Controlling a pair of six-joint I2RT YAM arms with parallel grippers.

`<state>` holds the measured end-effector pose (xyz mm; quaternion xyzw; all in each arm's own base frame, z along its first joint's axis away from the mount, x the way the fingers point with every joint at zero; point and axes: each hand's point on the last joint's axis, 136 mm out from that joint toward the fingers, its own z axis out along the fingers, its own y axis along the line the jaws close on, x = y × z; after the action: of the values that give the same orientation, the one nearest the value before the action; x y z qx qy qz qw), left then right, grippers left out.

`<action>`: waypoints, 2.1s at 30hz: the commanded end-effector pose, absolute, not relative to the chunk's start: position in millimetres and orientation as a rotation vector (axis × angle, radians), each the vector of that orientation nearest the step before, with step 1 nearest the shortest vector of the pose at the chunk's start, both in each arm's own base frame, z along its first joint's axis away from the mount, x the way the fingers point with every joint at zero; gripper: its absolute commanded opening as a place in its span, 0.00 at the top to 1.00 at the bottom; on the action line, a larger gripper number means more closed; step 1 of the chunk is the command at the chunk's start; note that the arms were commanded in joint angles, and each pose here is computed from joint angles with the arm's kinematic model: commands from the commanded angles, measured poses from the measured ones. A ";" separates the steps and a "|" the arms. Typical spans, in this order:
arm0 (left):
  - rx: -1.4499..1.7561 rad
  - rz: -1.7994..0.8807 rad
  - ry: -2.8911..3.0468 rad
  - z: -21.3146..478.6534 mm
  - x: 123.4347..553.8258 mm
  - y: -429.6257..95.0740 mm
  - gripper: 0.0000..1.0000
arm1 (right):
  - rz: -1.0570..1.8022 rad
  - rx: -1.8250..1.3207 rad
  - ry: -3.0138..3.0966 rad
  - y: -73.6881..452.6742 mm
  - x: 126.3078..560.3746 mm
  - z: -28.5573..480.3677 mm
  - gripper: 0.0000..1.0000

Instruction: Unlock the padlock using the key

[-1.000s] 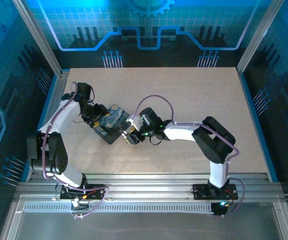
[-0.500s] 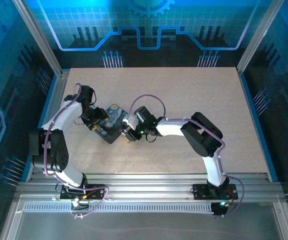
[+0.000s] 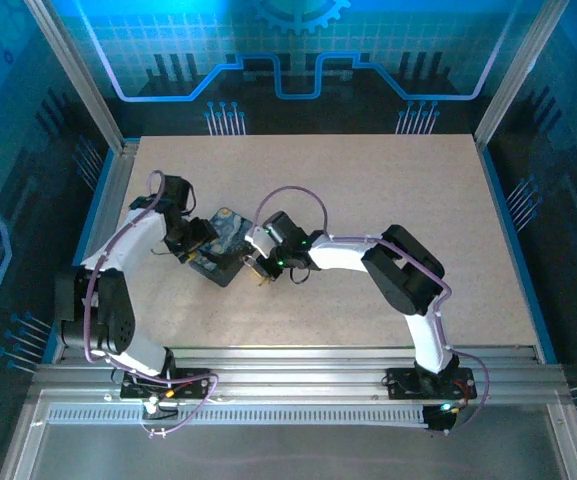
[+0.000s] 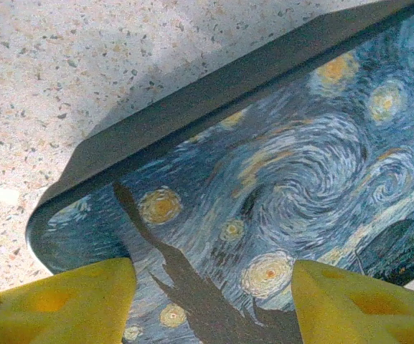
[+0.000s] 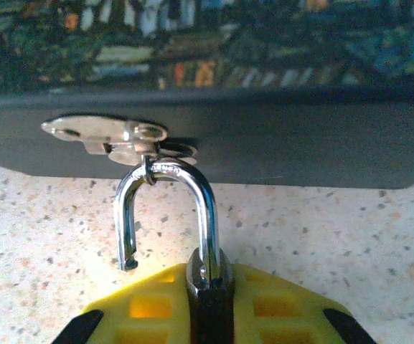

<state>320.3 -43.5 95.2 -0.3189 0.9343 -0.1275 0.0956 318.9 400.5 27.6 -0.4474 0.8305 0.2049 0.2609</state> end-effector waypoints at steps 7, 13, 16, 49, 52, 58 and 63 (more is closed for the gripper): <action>-0.905 -0.090 2.669 135.0 327.0 -5.6 0.38 | 0.044 -1.171 2.306 371.6 341.1 21.0 0.98; -0.842 -0.127 2.650 113.7 355.3 -11.5 0.39 | 0.026 -0.861 2.377 375.4 352.6 42.3 1.00; -0.798 -0.190 2.673 104.7 358.9 -33.6 0.39 | 0.061 -0.755 2.373 383.2 352.8 53.0 0.99; -0.939 -0.216 2.808 58.9 308.0 -63.0 0.43 | 0.950 -0.317 2.385 384.0 379.7 90.4 0.58; -0.947 -0.219 2.801 59.7 310.9 -61.7 0.43 | 0.992 -0.302 2.415 376.8 376.3 87.7 0.59; -0.947 -0.222 2.794 64.6 313.4 -59.6 0.43 | 0.970 -0.409 2.474 389.1 370.4 74.6 0.60; -0.950 -0.226 2.788 68.8 314.6 -57.4 0.43 | 0.879 -0.449 2.532 388.5 367.6 53.5 0.61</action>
<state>348.3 -63.3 92.5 -0.3022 0.9313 -0.1068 0.1731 377.8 388.3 73.3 -0.1404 0.8997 0.3397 0.2356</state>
